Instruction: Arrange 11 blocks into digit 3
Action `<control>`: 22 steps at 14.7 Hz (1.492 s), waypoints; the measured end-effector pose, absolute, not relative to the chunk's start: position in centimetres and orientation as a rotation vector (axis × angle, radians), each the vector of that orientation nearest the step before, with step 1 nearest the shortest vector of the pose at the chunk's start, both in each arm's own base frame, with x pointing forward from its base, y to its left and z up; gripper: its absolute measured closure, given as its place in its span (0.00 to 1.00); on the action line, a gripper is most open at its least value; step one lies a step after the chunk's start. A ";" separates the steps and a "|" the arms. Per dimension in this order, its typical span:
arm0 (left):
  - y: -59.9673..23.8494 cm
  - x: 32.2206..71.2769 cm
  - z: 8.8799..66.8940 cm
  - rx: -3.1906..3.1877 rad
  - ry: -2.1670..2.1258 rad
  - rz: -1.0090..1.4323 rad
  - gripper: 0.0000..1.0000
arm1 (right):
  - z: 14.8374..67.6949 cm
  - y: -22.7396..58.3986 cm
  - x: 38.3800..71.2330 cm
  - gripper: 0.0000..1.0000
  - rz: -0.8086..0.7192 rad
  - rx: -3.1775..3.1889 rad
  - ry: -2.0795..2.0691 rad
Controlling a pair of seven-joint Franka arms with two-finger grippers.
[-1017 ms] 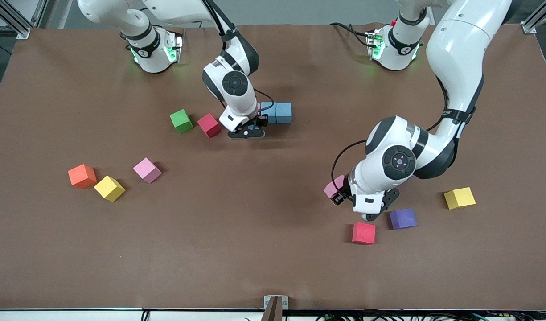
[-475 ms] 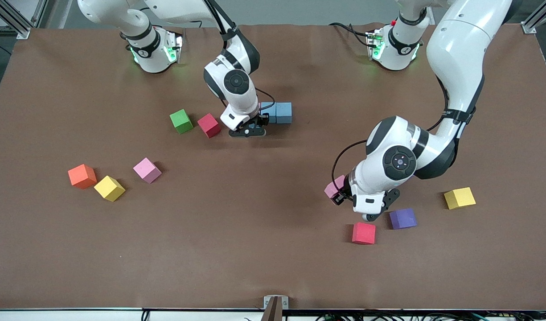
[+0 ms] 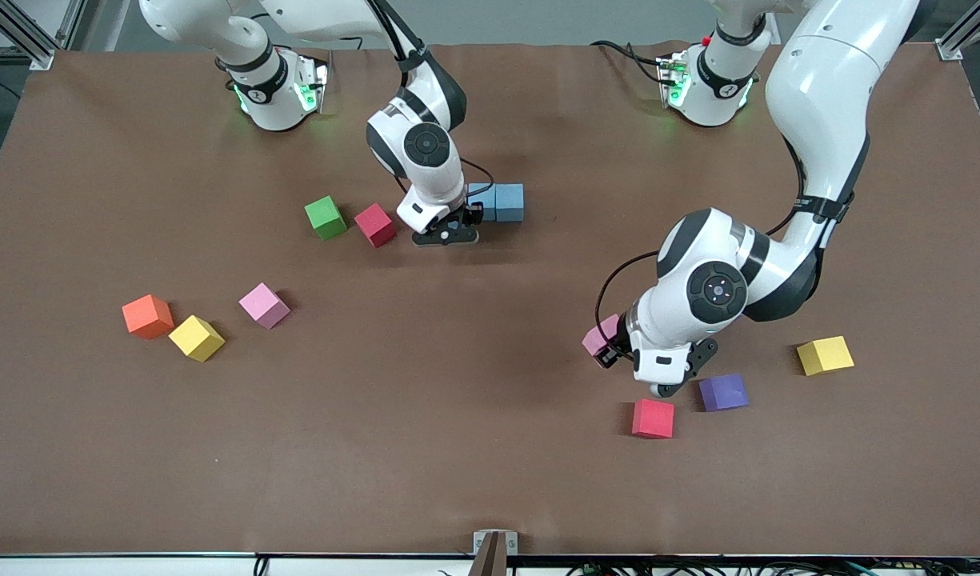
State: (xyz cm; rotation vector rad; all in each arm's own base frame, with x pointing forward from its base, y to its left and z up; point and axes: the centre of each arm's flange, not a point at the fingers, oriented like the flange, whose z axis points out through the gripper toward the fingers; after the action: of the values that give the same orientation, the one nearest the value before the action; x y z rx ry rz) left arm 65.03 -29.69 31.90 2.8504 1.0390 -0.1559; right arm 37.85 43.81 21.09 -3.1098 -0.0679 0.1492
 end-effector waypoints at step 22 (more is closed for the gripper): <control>-29.7 64.9 32.1 2.861 1.036 -0.167 0.43 | 35.7 31.8 53.0 0.00 0.209 -3.136 0.245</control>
State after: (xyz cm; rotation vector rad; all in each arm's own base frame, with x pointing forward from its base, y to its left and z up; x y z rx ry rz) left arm 64.90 -29.69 32.12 2.8607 1.0356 -0.1665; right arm 53.00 31.85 35.75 -3.1365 0.2455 0.2090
